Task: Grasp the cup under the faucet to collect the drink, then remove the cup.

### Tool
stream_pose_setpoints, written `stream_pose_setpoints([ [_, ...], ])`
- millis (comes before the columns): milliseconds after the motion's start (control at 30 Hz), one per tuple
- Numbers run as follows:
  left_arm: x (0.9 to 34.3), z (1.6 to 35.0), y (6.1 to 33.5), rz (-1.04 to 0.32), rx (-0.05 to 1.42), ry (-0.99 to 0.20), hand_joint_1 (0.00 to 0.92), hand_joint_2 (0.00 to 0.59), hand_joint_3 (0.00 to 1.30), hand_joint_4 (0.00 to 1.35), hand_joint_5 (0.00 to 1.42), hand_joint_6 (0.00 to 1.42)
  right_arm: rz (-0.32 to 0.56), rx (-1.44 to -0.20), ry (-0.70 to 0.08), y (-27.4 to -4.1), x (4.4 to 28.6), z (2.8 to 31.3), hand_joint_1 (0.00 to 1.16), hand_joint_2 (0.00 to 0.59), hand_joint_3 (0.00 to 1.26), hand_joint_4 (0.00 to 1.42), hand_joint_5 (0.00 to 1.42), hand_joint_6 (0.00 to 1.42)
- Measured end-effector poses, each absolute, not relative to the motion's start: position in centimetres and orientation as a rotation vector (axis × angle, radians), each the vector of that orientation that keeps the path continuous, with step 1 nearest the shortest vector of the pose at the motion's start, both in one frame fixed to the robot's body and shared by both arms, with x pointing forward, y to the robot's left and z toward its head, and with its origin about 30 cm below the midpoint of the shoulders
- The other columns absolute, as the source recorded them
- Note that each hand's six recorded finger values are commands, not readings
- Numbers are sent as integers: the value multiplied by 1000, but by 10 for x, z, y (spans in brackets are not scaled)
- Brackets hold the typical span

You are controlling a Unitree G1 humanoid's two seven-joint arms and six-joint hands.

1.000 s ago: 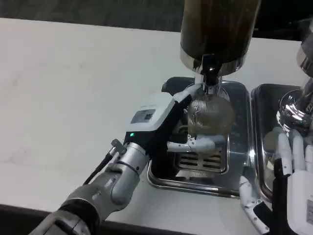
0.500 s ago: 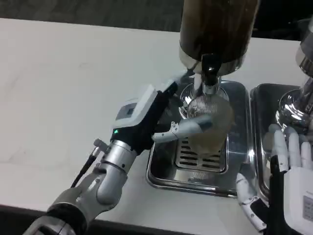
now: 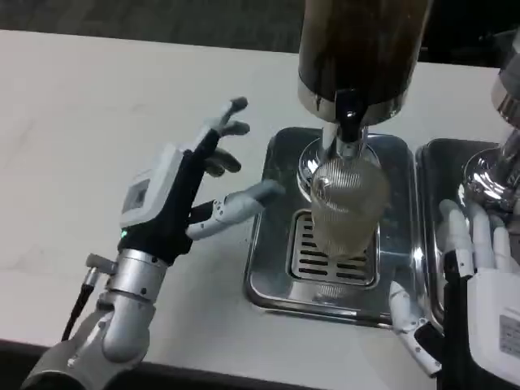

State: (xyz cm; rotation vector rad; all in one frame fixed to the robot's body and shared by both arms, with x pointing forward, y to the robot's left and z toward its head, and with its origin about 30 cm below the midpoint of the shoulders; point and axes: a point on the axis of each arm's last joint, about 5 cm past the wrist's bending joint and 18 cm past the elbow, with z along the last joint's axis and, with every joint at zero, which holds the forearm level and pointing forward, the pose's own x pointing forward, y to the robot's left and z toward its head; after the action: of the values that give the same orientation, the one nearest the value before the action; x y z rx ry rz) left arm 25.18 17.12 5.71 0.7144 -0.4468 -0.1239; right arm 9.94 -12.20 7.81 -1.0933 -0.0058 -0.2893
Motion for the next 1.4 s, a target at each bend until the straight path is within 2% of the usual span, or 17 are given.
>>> stream_pose_setpoints([
  [133, 245, 65, 182, -134, 654, -503, 0, 2, 109, 126, 368, 309, -258, -1124, -5, -128, 100, 78, 220, 470, 64, 0, 0, 134],
  [167, 243, 66, 184, -133, 639, -508, 0, 31, 100, 103, 332, 258, -254, -1130, -5, -129, 100, 78, 220, 470, 64, 0, 0, 134],
  [267, 238, 73, 192, -154, 587, -519, 0, 55, 70, 34, 233, 148, -243, -1139, -6, -132, 101, 78, 220, 470, 64, 0, 0, 133],
  [400, 236, 86, 198, -196, 526, -556, 0, 62, 38, 0, 161, 85, -227, -1148, -10, -136, 102, 78, 220, 468, 64, 0, 0, 132],
  [567, 231, 105, 208, -265, 446, -615, 0, 72, 38, 0, 136, 75, -217, -1147, -10, -137, 102, 79, 217, 463, 64, 0, 0, 131],
  [667, 233, 122, 211, -327, 463, -680, 0, 79, 6, 0, 82, 65, -209, -1141, -12, -137, 103, 79, 215, 461, 64, 0, 0, 131],
  [867, 238, 134, 208, -440, 398, -651, 0, 81, 0, 0, 45, 28, -207, -1131, -9, -136, 103, 78, 213, 460, 64, 0, 0, 131],
  [1033, 252, 150, 198, -531, 425, -687, 0, 90, 13, 0, 102, 57, -207, -1125, -13, -135, 105, 79, 213, 460, 64, 0, 0, 131],
  [1300, 273, 154, 178, -624, 396, -657, 0, 98, 0, 0, 123, 78, -217, -1099, -6, -131, 105, 79, 212, 456, 58, 0, 0, 131],
  [1400, 278, 155, 173, -643, 432, -650, 0, 99, 2, 0, 133, 88, -220, -1094, -4, -130, 105, 79, 211, 455, 56, 0, 0, 131],
])
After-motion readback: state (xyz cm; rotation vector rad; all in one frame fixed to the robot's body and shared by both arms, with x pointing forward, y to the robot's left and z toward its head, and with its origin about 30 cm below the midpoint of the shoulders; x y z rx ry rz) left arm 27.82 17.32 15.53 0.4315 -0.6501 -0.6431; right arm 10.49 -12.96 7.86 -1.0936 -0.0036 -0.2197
